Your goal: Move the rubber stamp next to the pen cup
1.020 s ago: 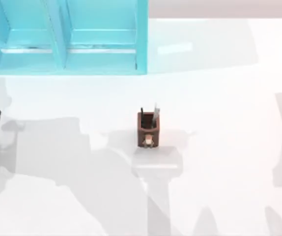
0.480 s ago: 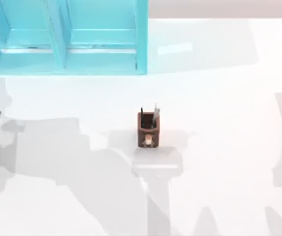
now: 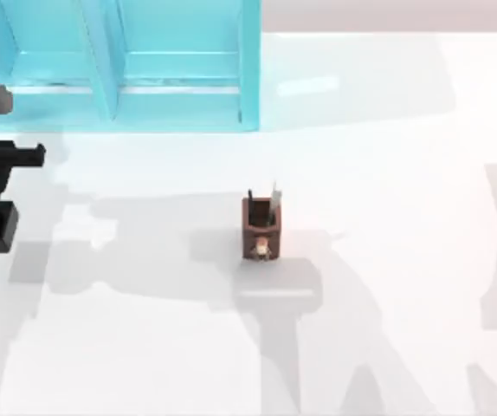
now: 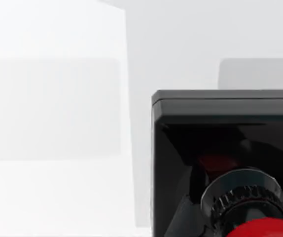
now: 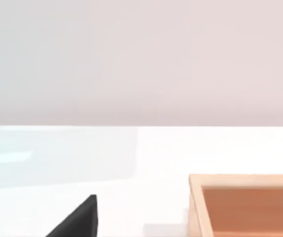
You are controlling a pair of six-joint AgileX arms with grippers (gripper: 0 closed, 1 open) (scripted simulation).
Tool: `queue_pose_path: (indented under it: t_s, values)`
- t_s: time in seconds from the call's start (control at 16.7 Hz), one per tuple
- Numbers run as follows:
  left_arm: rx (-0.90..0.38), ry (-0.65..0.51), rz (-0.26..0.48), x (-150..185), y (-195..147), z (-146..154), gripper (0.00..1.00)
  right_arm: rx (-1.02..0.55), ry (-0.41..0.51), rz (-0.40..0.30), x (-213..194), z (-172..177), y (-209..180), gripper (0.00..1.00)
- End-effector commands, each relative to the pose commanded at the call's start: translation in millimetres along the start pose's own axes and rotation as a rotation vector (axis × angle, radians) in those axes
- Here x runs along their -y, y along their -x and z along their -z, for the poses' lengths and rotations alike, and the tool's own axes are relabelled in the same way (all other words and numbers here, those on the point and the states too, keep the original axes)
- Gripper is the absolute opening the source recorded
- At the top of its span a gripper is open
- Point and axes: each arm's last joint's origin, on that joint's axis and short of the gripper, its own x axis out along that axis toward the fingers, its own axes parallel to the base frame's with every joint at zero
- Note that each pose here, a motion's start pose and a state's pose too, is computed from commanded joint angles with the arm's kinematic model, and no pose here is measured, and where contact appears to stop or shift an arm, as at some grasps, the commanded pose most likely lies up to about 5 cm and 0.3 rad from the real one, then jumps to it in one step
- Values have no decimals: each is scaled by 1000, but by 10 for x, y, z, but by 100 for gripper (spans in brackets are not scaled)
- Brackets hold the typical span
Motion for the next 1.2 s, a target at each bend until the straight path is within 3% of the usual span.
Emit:
queue_pose_path:
  t_s: [0.3,0.48,0.84,1.2]
  values:
    - [-10,0,-2,670,675,114,0,0,0,0,0,0,0,100]
    - [7,0,0,844,870,189,0,0,0,0,0,0,0,100]
    - [6,3,1,892,844,148,0,0,0,0,0,0,0,100]
    - [-9,2,-5,1704,508,-201,0,0,0,0,0,0,0,100]
